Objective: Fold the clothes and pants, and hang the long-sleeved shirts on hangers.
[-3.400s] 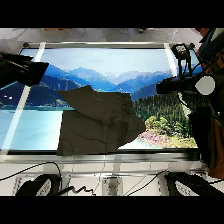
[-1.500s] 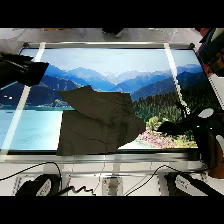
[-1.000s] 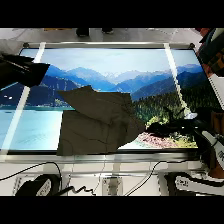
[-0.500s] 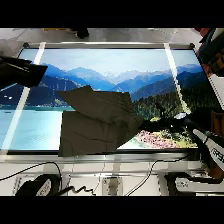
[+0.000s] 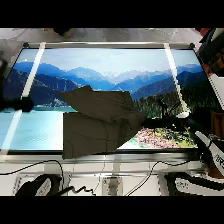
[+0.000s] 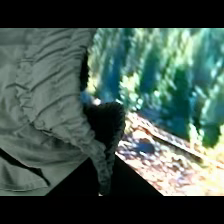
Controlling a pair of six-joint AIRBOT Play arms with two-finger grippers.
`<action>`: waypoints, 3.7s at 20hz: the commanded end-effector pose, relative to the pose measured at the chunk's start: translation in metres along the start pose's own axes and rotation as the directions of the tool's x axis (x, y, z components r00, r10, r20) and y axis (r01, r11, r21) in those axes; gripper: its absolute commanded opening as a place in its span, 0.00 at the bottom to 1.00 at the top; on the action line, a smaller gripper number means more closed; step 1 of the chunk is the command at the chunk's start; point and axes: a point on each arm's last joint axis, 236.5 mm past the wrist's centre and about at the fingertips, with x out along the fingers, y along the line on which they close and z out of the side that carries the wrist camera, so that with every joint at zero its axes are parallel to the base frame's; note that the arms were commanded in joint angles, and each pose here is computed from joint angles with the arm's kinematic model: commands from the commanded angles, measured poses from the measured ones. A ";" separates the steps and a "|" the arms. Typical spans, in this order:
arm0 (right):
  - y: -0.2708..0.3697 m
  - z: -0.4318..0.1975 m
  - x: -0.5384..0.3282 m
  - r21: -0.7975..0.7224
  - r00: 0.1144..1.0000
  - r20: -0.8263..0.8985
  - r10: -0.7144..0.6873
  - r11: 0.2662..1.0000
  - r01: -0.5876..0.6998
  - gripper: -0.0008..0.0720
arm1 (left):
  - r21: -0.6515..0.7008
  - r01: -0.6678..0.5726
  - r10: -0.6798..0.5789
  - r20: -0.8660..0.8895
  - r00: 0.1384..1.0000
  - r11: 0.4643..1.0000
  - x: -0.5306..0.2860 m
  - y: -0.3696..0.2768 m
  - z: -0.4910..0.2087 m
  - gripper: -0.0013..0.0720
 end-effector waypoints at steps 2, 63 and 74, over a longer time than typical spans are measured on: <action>0.008 0.002 -0.003 0.012 1.000 0.006 0.019 1.000 -0.019 0.05 | -0.106 0.023 -0.062 -0.389 0.919 0.994 0.049 0.004 -0.123 0.67; 0.383 0.046 -0.395 -0.530 0.543 0.608 0.579 0.805 -0.265 0.05 | 0.052 0.079 -0.065 0.983 0.170 0.996 -0.372 -0.044 0.117 0.04; 0.136 0.205 -0.097 0.051 0.896 0.441 0.051 0.995 -0.082 0.05 | 0.156 0.479 -0.503 0.251 0.827 0.864 0.065 -0.129 0.155 0.04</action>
